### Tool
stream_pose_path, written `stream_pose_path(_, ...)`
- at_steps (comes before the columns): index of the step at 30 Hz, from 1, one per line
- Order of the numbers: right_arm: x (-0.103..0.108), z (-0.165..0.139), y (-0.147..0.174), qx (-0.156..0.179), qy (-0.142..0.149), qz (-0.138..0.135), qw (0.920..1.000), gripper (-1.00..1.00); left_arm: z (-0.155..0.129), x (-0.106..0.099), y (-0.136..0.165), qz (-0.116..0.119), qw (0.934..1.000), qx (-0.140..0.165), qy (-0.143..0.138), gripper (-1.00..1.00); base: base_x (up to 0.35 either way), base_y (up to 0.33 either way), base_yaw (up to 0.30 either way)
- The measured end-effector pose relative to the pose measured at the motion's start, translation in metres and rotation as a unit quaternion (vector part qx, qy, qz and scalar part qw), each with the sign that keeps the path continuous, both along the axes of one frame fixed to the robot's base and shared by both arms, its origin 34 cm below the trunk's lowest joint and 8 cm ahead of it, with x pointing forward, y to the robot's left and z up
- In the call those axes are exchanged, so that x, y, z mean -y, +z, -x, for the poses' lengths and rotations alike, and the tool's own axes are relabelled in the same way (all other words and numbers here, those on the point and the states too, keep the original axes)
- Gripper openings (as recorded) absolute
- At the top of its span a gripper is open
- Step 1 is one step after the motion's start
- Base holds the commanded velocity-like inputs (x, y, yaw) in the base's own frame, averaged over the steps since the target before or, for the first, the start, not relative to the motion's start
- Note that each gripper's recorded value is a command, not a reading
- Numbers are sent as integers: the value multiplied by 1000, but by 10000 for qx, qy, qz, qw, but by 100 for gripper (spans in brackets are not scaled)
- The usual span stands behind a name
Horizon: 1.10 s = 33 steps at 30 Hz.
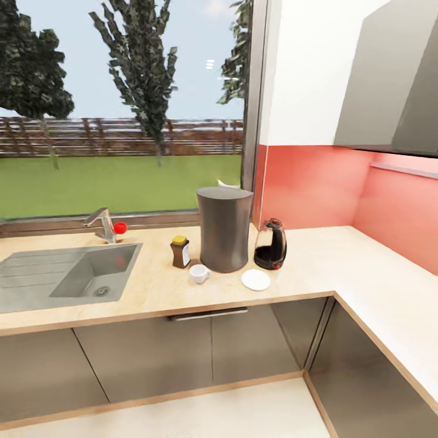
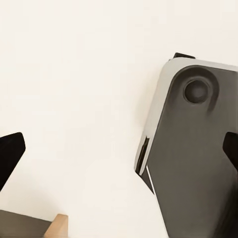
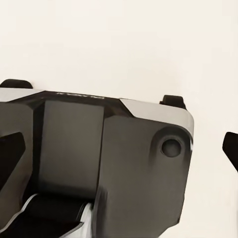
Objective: Set up a coffee station on the kitchen countertop: keep the coffee maker on the countertop, move the bottle of coffee from the kitchen shelf to the counter next to the coffee maker, place a paper coffee filter on top of the coffee maker, put the saucer next to the coffee maker with the coffee cup on the saucer, and place the electric kettle next to the coffee maker.
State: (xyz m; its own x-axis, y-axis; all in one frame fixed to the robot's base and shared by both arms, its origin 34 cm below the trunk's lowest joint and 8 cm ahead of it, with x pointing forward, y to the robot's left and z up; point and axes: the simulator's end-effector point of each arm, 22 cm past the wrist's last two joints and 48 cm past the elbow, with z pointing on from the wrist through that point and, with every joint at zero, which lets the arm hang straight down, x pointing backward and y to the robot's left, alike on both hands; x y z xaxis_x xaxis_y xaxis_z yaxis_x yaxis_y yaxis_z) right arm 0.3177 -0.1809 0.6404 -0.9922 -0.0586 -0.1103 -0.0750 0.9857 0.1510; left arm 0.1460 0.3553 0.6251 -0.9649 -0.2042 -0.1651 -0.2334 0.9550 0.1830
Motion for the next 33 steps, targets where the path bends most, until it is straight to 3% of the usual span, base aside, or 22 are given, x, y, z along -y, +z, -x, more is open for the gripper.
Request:
stream_pose_path(25, 0, 4, -3, -48, -43, 9, 10000, 100, 4, 0, 0, 4, 10000, -53, 23, 100, 0, 0, 260)
stream_pose_path(33, 0, 3, -3, -40, -42, -2, 10000, 100, 4, 19, -3, 141, 9999, -60, -48, 100, 0, 0, 46)
